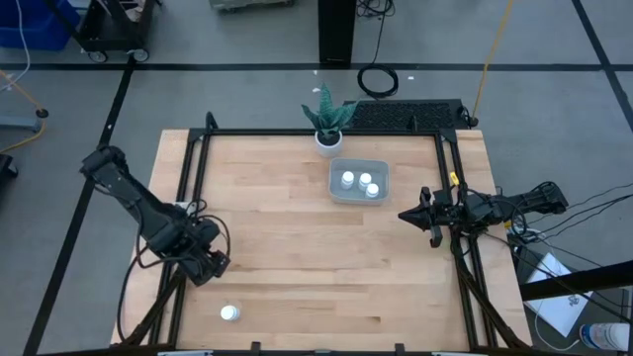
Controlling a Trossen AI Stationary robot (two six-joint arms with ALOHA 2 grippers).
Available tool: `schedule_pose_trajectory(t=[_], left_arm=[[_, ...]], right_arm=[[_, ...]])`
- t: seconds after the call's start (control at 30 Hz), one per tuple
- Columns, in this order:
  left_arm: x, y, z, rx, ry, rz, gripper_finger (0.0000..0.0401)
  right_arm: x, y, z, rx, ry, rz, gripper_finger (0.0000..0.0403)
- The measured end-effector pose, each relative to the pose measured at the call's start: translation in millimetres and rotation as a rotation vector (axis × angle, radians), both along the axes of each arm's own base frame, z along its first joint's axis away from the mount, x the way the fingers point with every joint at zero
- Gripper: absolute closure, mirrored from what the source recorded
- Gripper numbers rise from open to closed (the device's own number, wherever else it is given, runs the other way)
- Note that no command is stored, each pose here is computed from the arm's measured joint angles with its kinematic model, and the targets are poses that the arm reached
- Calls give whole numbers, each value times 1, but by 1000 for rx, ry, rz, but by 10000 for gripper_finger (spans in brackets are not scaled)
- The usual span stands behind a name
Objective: Pick and place pill bottles into a basket
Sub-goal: Put the white pill bottle into the gray bin
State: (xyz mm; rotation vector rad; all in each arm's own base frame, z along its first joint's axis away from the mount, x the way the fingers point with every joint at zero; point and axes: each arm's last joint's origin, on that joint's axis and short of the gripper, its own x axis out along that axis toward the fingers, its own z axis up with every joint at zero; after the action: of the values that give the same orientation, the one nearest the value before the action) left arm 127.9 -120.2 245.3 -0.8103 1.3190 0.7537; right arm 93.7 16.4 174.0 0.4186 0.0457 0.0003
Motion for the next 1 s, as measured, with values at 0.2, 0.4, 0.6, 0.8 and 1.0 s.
schedule_pose_trajectory(t=[0.2,0.4,0.6,0.8,1.0], left_arm=[[-4,-7,0,6,-41,6,93],[-8,-9,-15,-2,-40,30,93],[-10,-9,-28,-23,-14,51,93],[-12,-8,-34,-20,3,55,93],[-13,-7,-40,-15,7,49,93]], right_arm=[[0,0,0,0,0,0,399],[0,0,0,0,0,0,399],[0,0,0,0,0,0,399],[0,0,0,0,0,0,398],[0,0,0,0,0,0,398]])
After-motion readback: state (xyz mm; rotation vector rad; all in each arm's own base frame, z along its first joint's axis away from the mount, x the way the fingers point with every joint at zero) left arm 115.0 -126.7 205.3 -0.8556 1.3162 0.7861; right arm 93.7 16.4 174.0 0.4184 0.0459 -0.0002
